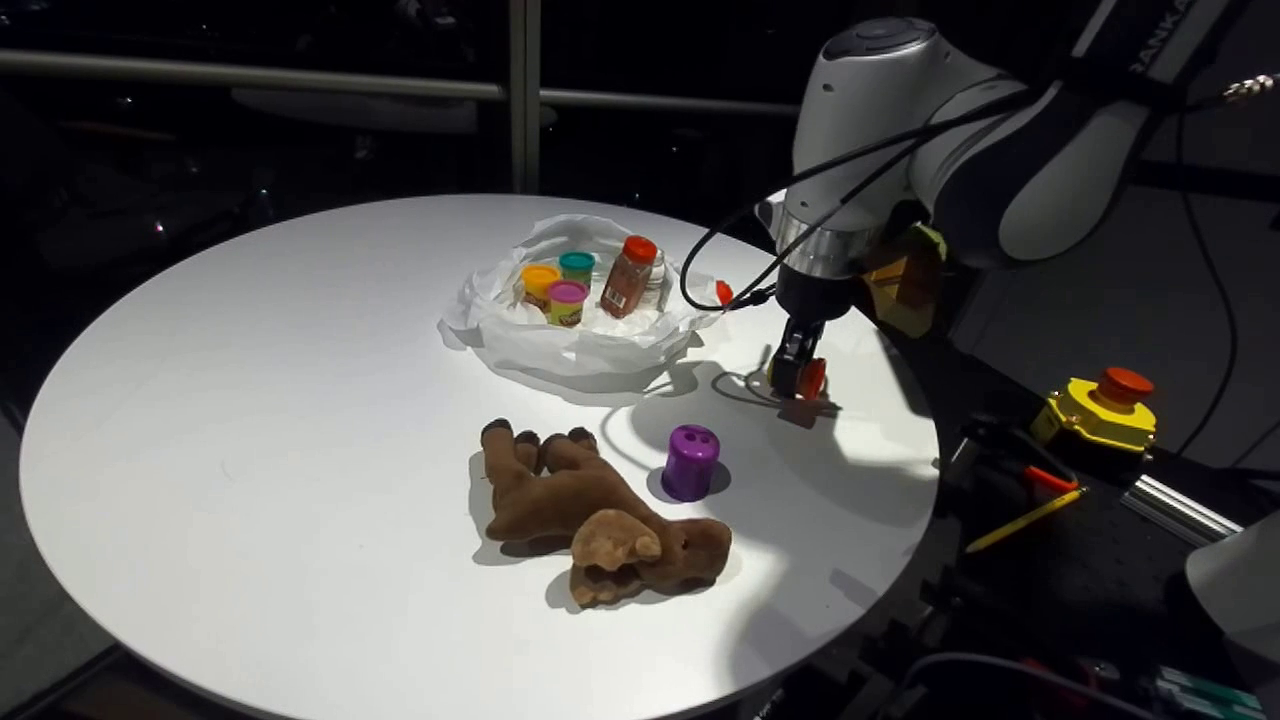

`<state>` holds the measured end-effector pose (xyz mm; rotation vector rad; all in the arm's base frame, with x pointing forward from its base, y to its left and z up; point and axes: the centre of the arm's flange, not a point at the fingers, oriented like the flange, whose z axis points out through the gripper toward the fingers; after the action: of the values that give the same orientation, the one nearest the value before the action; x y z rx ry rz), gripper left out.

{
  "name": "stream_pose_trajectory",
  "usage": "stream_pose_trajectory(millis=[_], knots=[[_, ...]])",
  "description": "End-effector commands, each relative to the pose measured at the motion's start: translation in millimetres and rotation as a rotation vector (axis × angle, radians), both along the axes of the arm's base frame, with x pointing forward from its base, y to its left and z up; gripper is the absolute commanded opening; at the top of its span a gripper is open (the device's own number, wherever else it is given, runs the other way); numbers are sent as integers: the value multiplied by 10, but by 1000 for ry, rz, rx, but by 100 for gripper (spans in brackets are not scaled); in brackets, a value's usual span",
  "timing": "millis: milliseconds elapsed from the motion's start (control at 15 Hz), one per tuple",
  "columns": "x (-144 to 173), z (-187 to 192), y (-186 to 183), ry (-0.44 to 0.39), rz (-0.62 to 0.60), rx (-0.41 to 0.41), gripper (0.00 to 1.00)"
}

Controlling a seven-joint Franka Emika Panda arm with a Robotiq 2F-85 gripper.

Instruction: Put the contents on the table into the plastic bag.

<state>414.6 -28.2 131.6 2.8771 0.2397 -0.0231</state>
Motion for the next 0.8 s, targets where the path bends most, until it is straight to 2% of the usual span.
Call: stream_pose_trajectory(millis=[0,200,400,533,733], knots=[[356,628,304,-32,-151,-11,21],[793,931,623,-47,-333,70,21],[1307,1039,860,-111,-468,171,20],[1617,1036,903,-179,-544,225,21],[1997,847,810,-273,-667,255,20]])
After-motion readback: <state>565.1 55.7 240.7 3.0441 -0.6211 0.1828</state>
